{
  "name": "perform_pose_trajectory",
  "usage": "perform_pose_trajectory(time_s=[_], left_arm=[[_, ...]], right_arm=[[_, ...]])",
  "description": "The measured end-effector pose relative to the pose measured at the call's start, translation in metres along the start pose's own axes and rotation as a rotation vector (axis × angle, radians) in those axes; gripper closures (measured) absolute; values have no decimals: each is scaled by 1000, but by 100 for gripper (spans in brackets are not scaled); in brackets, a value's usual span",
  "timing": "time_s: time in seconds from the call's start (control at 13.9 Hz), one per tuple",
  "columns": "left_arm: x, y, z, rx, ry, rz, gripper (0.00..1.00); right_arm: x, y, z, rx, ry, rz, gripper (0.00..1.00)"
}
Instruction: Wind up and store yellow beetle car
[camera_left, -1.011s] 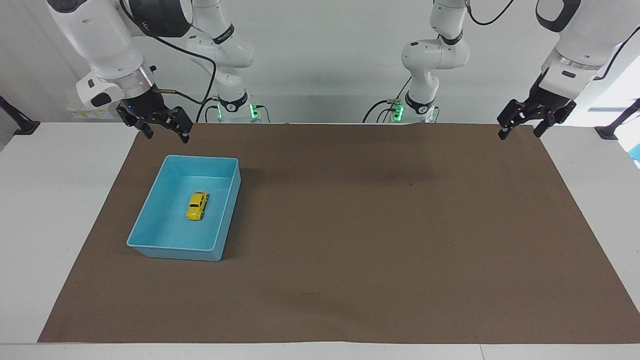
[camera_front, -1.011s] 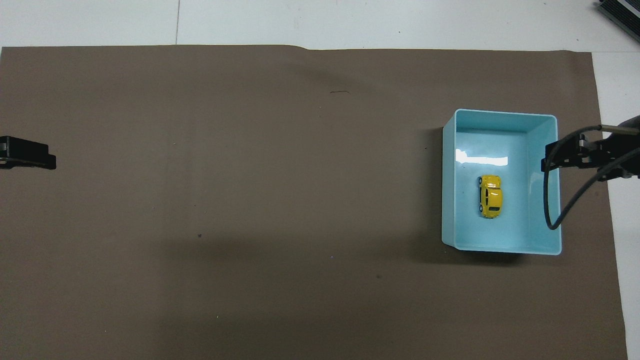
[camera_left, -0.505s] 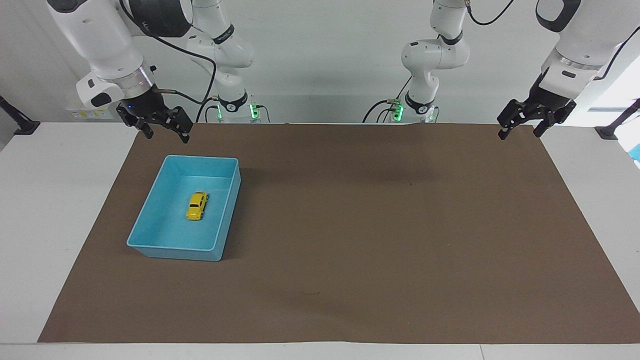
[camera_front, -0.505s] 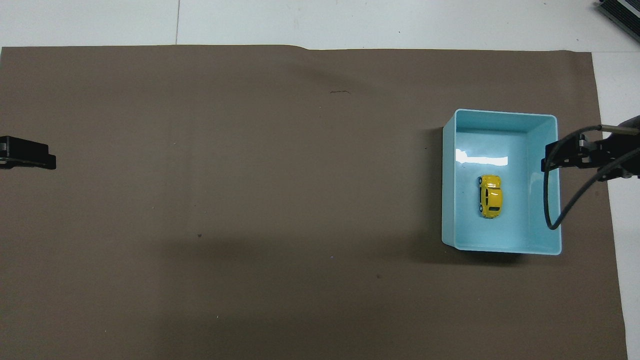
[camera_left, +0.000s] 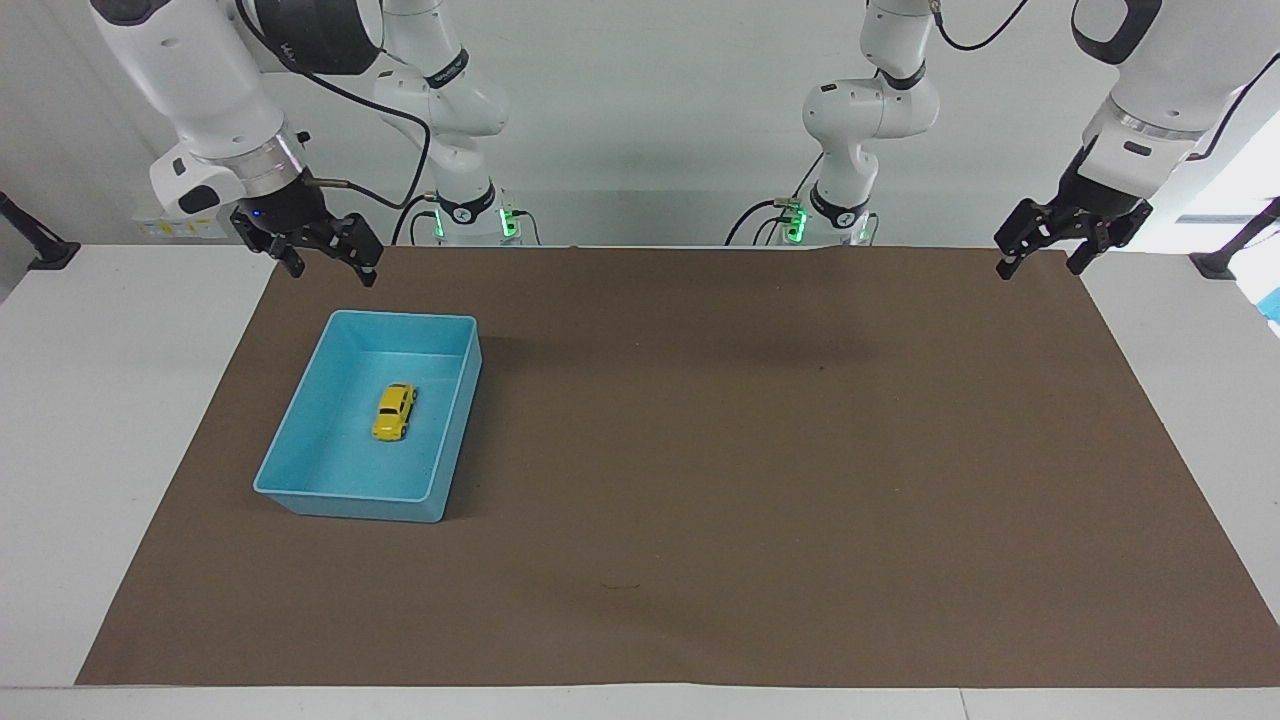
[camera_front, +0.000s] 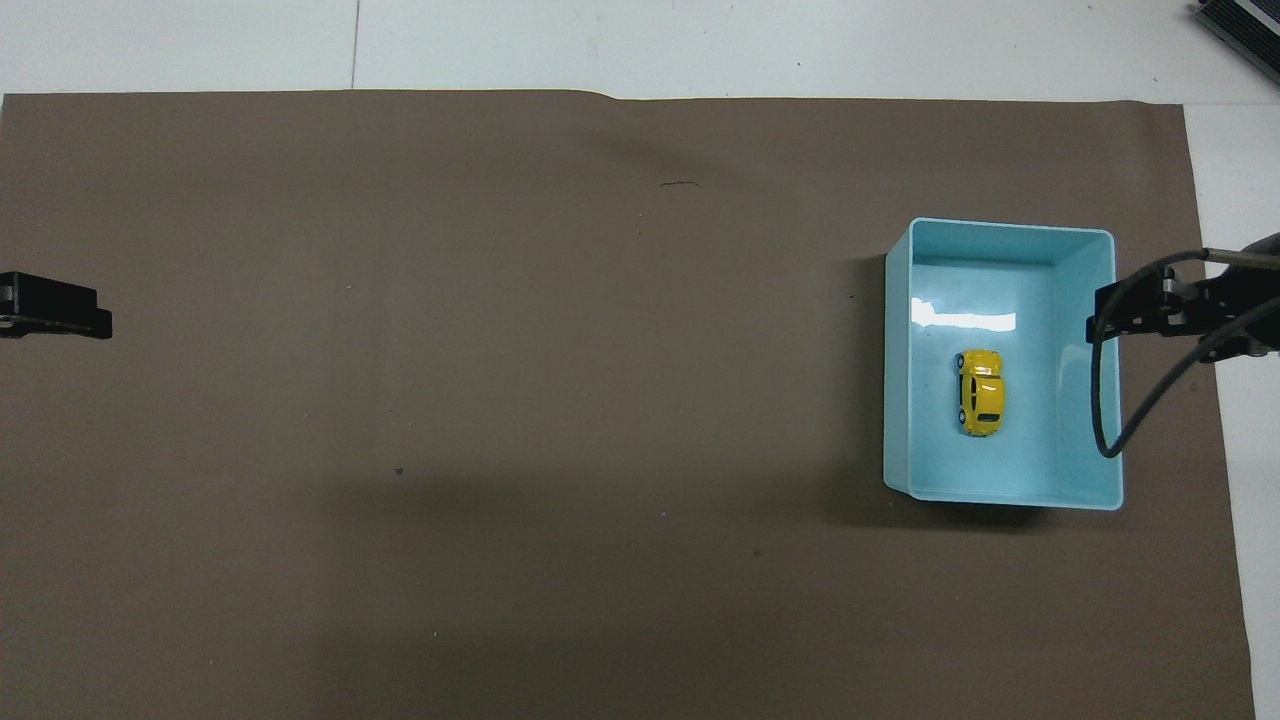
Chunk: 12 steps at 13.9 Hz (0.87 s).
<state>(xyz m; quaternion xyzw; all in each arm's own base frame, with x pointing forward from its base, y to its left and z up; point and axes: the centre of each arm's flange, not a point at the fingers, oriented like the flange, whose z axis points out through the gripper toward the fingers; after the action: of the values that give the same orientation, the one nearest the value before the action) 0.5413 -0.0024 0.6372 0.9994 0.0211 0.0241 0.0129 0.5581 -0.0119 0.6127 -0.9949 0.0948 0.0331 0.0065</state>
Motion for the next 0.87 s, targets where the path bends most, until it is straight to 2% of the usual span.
perform_pose_trajectory(time_s=[0.65,0.87], left_arm=[[0,0,0,0,0,0,0],[0,0,0,0,0,0,0]], right_arm=[[3,1,-2,3,21,2,0],[1,-8,-6,-31,35,-18,0]])
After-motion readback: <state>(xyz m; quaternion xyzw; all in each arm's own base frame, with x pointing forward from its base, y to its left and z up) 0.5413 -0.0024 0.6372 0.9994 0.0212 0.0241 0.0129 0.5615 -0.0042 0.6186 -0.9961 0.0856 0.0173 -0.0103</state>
